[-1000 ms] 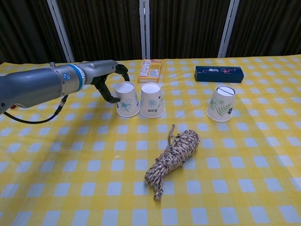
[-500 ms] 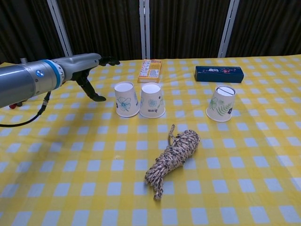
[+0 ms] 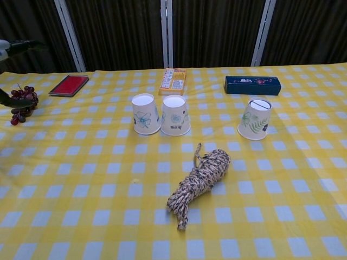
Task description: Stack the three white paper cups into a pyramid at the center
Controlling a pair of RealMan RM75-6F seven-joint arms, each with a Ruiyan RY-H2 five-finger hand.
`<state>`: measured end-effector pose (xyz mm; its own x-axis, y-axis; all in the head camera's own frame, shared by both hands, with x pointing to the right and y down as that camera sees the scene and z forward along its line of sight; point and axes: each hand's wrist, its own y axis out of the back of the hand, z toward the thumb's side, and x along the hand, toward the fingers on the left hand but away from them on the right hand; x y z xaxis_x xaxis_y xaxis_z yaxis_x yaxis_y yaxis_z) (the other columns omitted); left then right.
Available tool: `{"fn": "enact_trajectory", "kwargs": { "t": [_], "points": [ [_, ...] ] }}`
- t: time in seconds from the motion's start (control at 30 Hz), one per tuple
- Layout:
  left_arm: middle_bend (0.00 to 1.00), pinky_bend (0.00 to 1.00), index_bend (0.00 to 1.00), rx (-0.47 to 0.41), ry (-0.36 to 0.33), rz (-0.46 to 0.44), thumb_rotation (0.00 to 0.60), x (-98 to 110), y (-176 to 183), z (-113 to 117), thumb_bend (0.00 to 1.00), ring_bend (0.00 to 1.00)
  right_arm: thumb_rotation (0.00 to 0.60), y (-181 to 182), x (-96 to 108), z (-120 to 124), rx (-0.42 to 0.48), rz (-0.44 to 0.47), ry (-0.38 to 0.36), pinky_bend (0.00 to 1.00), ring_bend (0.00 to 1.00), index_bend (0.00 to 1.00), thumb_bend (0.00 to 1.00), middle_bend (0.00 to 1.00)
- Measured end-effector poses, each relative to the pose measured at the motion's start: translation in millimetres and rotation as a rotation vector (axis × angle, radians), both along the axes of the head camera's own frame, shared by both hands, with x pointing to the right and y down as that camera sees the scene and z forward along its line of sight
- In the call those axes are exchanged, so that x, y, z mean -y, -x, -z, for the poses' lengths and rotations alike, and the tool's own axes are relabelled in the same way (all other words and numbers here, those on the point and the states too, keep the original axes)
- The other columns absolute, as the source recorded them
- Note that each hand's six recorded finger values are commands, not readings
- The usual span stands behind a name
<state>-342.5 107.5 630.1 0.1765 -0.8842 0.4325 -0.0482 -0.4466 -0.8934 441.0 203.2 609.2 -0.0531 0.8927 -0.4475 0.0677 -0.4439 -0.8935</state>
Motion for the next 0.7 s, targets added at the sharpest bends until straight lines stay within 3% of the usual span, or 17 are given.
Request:
{"fn": "enact_trajectory", "kwargs": {
  "t": [0.2, 0.43, 0.7],
  "points": [
    [0.0, 0.0, 0.0, 0.011, -0.004, -0.004, 0.6, -23.6, 24.0, 20.3, 0.26, 0.0, 0.6, 31.2, 25.9, -0.1, -0.024, 0.061, -0.007, 0.0, 0.0, 0.14, 0.14, 0.0],
    [0.0, 0.0, 0.0, -0.035, -0.007, -0.002, 0.6, -26.0, 26.9, 29.0, 0.26, 0.0, 0.6, 78.3, 62.5, -13.9, -0.023, 0.126, 0.039, 0.0, 0.0, 0.19, 0.15, 0.0],
    [0.0, 0.0, 0.0, -0.049, -0.007, 0.014, 0.6, -23.3, 32.0, 31.5, 0.26, 0.0, 0.6, 109.8, 80.6, -37.5, -0.02, 0.151, 0.113, 0.0, 0.0, 0.22, 0.15, 0.0]
  ]
}}
